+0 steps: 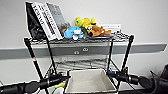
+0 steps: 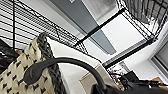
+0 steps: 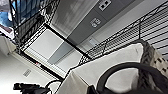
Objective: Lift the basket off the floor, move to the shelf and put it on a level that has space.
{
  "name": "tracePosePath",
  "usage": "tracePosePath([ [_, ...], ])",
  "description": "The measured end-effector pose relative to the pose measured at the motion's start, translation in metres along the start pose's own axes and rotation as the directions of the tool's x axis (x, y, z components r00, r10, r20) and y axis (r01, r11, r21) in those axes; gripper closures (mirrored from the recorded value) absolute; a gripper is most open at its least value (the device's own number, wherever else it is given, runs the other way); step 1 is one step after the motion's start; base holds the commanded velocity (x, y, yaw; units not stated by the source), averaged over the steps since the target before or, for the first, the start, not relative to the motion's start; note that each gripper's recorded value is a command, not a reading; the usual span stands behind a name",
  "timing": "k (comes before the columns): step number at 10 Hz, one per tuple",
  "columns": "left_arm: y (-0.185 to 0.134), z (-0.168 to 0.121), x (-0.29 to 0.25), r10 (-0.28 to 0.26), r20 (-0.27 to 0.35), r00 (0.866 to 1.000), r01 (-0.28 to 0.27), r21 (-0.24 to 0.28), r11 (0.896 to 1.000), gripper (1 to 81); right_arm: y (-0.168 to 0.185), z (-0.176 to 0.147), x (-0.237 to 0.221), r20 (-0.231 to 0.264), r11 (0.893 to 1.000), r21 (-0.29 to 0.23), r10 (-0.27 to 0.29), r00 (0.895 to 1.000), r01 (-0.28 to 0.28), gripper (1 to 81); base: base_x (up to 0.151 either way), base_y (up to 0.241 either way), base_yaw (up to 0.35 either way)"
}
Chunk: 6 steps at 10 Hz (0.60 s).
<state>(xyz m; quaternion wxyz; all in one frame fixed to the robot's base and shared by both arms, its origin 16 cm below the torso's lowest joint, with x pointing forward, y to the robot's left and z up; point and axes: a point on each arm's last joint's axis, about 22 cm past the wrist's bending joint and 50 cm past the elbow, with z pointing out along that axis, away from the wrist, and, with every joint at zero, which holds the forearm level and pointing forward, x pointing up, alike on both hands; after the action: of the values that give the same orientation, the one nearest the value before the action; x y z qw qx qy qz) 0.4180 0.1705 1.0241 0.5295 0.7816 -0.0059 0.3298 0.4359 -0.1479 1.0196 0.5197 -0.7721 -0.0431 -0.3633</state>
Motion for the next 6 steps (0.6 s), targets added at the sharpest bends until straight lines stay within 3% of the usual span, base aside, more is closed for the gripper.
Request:
tracePosePath([
  [1, 0.006, -0.001, 0.003, 0.004, 0.0, 1.0, -0.004, -0.006, 1.0, 81.1, -0.003, -0.003, 0.001, 0.001, 1.0, 0.002, 0.002, 1.0, -0.002, 81.1, 0.121, 0.0, 0.0],
  [6, 0.021, -0.008, 0.004, -0.002, -0.003, 1.0, 0.002, -0.027, 1.0, 81.1, -0.01, -0.005, 0.0, 0.009, 1.0, 0.011, 0.012, 1.0, -0.012, 81.1, 0.0, 0.0, 0.0],
])
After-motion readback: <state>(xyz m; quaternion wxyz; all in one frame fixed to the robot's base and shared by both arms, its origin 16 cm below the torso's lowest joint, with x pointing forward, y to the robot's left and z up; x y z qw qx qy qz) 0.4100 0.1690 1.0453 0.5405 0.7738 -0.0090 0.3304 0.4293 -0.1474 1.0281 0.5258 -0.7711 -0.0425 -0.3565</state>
